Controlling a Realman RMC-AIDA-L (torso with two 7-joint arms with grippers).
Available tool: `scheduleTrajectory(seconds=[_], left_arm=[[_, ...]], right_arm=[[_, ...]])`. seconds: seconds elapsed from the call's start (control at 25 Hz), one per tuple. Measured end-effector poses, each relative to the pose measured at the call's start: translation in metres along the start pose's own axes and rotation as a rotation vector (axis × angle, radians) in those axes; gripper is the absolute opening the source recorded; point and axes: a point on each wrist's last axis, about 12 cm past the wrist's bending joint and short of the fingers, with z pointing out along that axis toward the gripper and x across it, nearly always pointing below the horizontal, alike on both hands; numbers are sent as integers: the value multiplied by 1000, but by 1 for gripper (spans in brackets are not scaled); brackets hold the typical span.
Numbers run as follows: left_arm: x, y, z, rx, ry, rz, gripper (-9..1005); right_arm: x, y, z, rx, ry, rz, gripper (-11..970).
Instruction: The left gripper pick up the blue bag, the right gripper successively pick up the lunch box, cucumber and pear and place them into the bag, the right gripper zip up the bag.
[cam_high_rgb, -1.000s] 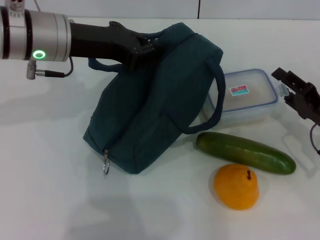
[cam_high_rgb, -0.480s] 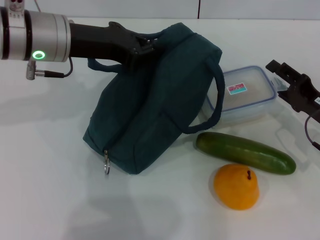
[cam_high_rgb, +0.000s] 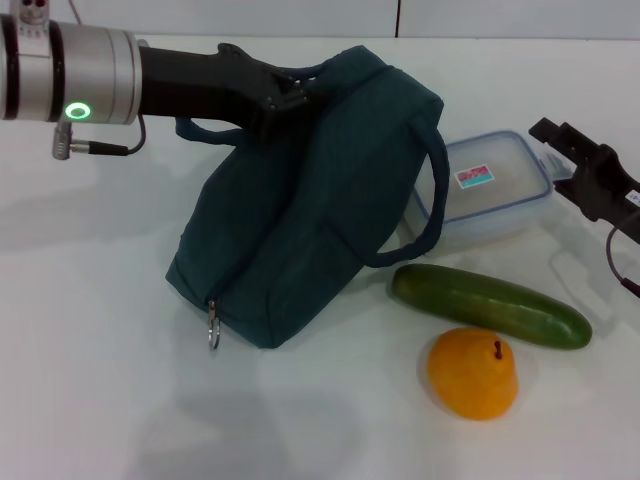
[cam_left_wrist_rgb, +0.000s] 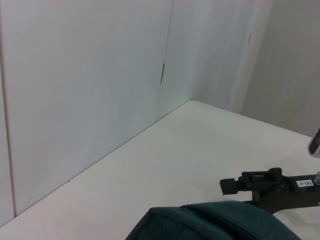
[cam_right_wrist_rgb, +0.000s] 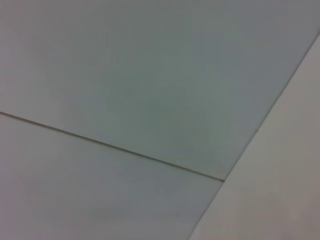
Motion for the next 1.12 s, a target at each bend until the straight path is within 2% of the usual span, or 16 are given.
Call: scheduleTrajectory(seconds=[0.48,1.08,1.12], left_arm=[[1,0,0,0,-2,-3,46],[2,-1,0,2,-6,-9,45],[2,-1,0,2,-6,-9,45]], right_arm=[[-1,0,8,34,21,-8,673],[-3,3,11,25,28,-29,670],[-4,2,11,28,27,-29,642]])
